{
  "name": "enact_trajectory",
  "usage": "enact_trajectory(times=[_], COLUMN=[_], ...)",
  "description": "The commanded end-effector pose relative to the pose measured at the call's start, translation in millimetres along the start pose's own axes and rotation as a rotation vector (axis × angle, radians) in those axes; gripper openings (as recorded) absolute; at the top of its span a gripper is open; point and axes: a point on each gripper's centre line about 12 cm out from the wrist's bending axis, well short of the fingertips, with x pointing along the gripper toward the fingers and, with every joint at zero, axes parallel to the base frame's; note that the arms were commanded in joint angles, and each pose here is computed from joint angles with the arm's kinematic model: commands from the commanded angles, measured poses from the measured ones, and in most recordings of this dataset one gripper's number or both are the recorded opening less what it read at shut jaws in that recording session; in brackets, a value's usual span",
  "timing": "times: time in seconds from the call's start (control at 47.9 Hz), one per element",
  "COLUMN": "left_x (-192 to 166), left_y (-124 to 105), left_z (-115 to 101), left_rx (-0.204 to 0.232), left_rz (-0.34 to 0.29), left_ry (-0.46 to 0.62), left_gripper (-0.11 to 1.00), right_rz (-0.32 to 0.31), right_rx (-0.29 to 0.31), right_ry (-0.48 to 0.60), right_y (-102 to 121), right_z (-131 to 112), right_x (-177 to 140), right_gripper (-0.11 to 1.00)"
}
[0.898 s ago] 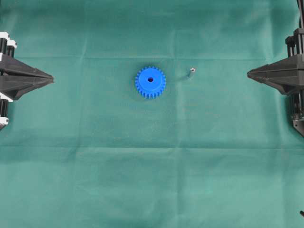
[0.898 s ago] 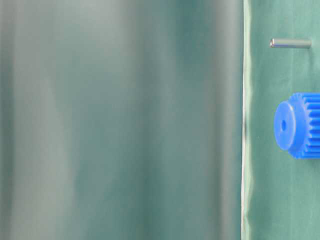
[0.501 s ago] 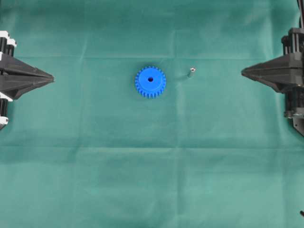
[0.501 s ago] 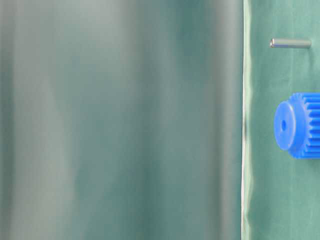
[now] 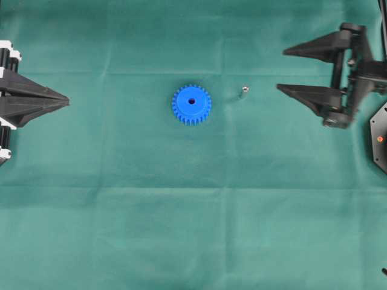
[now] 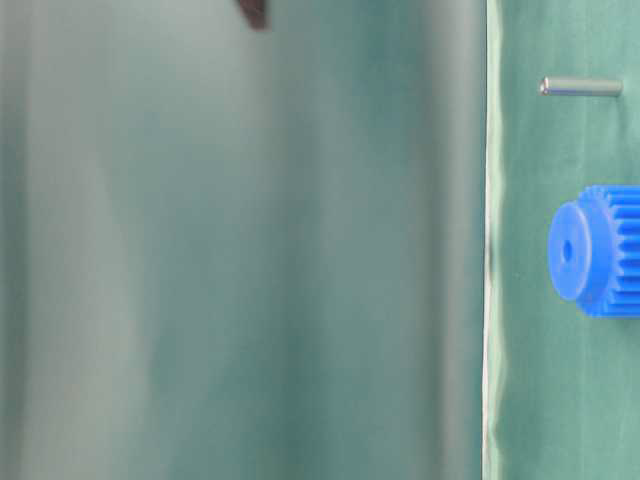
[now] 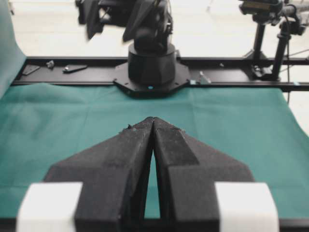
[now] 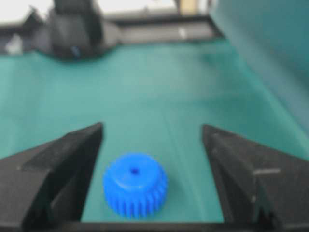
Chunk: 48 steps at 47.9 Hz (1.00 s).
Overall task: Insert the shaft placed at a random location into the center hole of the medium gear at another random location.
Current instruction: 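Move the right gripper left toward the upright silver shaft, then lower the open right gripper around the shaft and close on it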
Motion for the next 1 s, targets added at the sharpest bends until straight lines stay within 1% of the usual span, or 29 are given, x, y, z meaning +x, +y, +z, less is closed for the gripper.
enact_trajectory(times=[0.0,0.063,0.271,0.355,0.668,0.877,0.981], left_x=[2.7,3.0,3.4,3.6,3.8,3.7,3.7], left_y=[-0.4,-0.4,-0.4,-0.4,-0.4,-0.4,-0.4], left_z=[7.4,7.1,5.8,5.5,4.2,3.2,3.2], left_rx=[0.003,0.003,0.003,0.003,0.003,0.003,0.001], left_rz=[-0.002,-0.002,-0.002,-0.002,-0.002,-0.002,-0.002], left_ry=[-0.015,-0.014,-0.009,-0.008,-0.002,0.003,0.003], left_gripper=[0.00,0.00,0.00,0.00,0.00,0.00,0.00], right_rz=[-0.017,-0.025,-0.060,-0.072,-0.091,-0.102,-0.103], right_rx=[-0.025,-0.022,-0.010,-0.007,0.030,0.054,0.058], right_ry=[0.002,0.033,0.117,0.131,0.235,0.271,0.278], right_y=[-4.7,-6.7,-17.2,-20.6,-23.3,-23.9,-23.8], right_z=[-0.8,-11.5,-47.6,-57.7,-102.4,-119.5,-121.7], right_x=[12.9,20.9,43.8,50.8,70.5,72.8,71.1], right_gripper=[0.81,0.79,0.79,0.79,0.78,0.78,0.78])
